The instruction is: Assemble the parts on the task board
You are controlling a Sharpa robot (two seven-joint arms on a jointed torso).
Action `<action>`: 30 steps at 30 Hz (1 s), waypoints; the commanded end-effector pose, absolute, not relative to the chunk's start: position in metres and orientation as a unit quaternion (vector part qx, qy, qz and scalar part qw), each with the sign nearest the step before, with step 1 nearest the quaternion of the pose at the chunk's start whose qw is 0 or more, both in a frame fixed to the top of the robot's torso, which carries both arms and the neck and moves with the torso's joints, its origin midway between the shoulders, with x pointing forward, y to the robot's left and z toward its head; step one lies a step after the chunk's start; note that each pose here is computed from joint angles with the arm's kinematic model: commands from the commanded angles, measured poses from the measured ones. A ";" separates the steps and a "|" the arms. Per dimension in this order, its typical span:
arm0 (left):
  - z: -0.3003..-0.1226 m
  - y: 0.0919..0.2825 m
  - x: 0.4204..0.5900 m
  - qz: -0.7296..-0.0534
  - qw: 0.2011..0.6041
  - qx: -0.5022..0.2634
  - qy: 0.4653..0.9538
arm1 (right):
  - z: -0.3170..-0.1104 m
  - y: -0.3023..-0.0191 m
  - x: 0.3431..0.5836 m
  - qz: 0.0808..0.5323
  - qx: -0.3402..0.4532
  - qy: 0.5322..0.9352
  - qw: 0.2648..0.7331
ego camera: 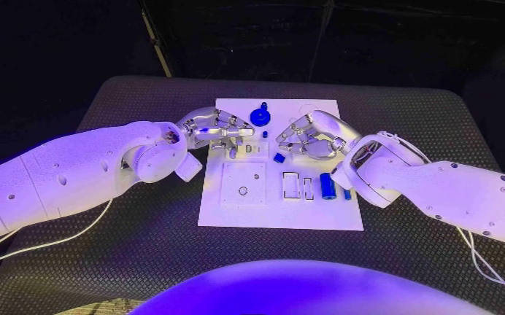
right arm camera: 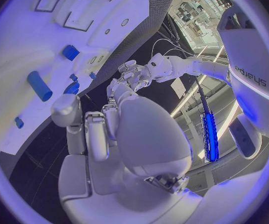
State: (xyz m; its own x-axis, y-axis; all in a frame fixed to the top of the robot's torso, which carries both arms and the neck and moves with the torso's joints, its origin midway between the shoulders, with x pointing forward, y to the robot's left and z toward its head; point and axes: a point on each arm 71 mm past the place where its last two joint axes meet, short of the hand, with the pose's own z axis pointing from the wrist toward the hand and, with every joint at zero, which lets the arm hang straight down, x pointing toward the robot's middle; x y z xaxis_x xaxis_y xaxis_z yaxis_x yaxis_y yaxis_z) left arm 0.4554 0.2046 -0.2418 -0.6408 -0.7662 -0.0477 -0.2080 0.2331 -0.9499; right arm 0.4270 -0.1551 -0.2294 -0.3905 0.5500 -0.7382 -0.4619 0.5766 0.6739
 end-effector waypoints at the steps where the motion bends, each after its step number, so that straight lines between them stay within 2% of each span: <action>1: -0.240 0.202 0.454 -0.540 0.252 -0.322 0.736 | -0.229 -0.156 0.428 0.463 0.045 0.697 0.546; 7: -0.240 0.206 0.456 -0.539 0.264 -0.327 0.730 | -0.232 -0.154 0.426 0.414 -0.008 0.718 0.560; 16: -0.238 0.208 0.457 -0.541 0.274 -0.329 0.723 | -0.231 -0.141 0.418 0.310 -0.104 0.733 0.597; 21: -0.238 0.210 0.457 -0.542 0.280 -0.331 0.720 | -0.231 -0.136 0.417 0.263 -0.124 0.739 0.608; 30: -0.237 0.209 0.457 -0.544 0.281 -0.330 0.718 | -0.231 -0.127 0.420 0.218 -0.123 0.736 0.629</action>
